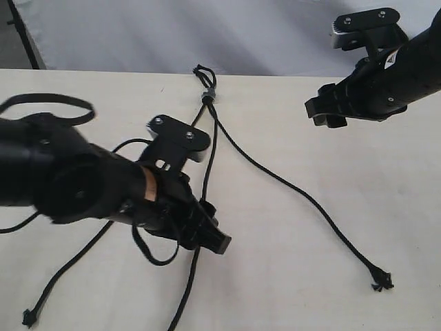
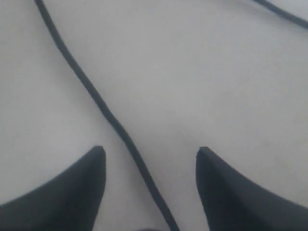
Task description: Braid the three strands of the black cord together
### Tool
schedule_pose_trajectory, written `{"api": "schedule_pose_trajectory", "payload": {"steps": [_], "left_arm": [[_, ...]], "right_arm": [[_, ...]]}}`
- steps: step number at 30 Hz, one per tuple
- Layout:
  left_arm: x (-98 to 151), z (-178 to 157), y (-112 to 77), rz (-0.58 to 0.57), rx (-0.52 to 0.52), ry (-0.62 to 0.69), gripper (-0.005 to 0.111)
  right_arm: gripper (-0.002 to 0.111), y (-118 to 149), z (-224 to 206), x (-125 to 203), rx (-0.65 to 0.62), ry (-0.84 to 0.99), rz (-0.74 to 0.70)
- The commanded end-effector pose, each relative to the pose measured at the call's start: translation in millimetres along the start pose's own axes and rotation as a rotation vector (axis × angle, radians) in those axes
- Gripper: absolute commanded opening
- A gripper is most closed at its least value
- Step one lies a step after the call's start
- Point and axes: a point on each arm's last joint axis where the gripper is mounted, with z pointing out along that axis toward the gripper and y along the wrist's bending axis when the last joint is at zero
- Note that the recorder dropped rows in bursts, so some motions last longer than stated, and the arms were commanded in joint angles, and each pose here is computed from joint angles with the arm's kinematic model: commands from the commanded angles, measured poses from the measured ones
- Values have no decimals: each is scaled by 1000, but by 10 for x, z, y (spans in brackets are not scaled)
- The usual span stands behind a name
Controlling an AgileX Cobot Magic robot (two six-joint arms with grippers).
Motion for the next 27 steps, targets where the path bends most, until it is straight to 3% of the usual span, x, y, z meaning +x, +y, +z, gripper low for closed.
{"api": "schedule_pose_trajectory", "payload": {"steps": [1, 9, 11, 15, 16, 22, 27], "left_arm": [[-52, 314, -33, 39, -27, 163, 54], [52, 721, -13, 43, -46, 271, 47], [83, 763, -1, 60, -54, 287, 37], [128, 782, 26, 102, -73, 327, 2], [136, 778, 34, 121, -78, 339, 0], [-21, 550, 128, 228, -141, 306, 0], [-258, 223, 600, 321, -305, 271, 0]], "right_arm": [[67, -24, -20, -3, 11, 0, -20], [67, -25, -20, -12, 12, -10, -21], [67, -25, -20, -14, 12, -12, -21], [67, -25, -20, -14, 12, -12, -21], [67, -25, -20, -14, 12, -12, -21], [67, -25, -20, -14, 12, -12, -21], [67, -25, -18, -10, 12, -12, -21]]}}
